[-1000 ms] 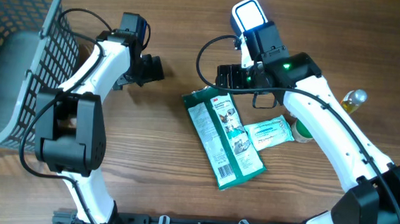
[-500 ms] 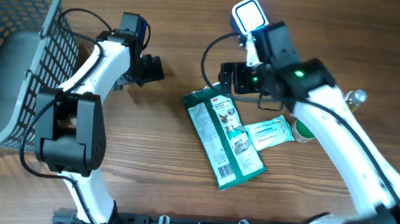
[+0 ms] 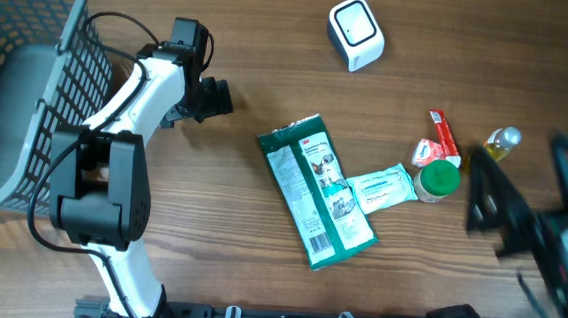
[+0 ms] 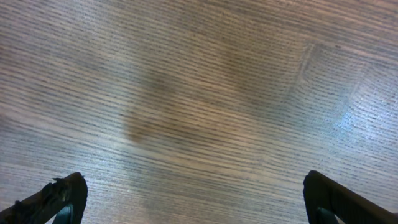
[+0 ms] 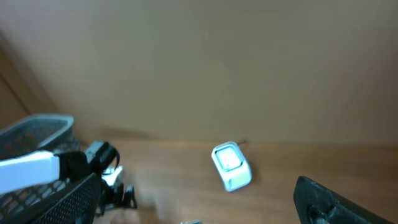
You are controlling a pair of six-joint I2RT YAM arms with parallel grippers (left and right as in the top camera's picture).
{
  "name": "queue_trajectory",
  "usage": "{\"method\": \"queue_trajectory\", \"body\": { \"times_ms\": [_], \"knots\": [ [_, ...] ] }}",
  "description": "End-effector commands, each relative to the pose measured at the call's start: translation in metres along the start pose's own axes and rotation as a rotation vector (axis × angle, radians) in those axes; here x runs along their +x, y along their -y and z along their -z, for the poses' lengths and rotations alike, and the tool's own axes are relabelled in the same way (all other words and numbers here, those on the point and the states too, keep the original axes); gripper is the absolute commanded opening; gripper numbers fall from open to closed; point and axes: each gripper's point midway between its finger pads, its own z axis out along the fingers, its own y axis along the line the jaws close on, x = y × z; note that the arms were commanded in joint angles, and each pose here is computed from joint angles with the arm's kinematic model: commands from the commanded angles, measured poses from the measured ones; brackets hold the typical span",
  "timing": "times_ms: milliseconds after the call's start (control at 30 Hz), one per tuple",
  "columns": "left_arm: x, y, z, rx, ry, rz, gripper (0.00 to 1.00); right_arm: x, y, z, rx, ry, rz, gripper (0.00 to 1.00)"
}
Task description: Scan the item barcode
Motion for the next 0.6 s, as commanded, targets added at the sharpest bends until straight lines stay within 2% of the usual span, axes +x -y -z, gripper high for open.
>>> {"method": "queue_trajectory", "body": {
  "times_ms": [0,100,233,500,567],
  "knots": [
    [-0.002,-0.003,0.004,-0.009,0.015,0.009,1.0,0.021,0.015,0.03,0.065,0.052,0.032,1.0],
    [-0.002,-0.003,0.004,-0.009,0.015,0.009,1.0,0.051,0.027,0.049,0.113,0.101,0.021,1.0],
    [-0.002,-0.003,0.004,-0.009,0.015,0.009,1.0,0.072,0.037,0.046,0.14,0.214,0.031,1.0],
    [-0.002,-0.003,0.004,-0.009,0.015,0.009,1.0,0.025,0.02,0.057,0.012,0.743,0.126,1.0],
    [-0.002,-0.003,0.004,-0.009,0.015,0.009,1.0,0.024,0.019,0.058,-0.001,0.804,0.139,1.0]
  ]
}}
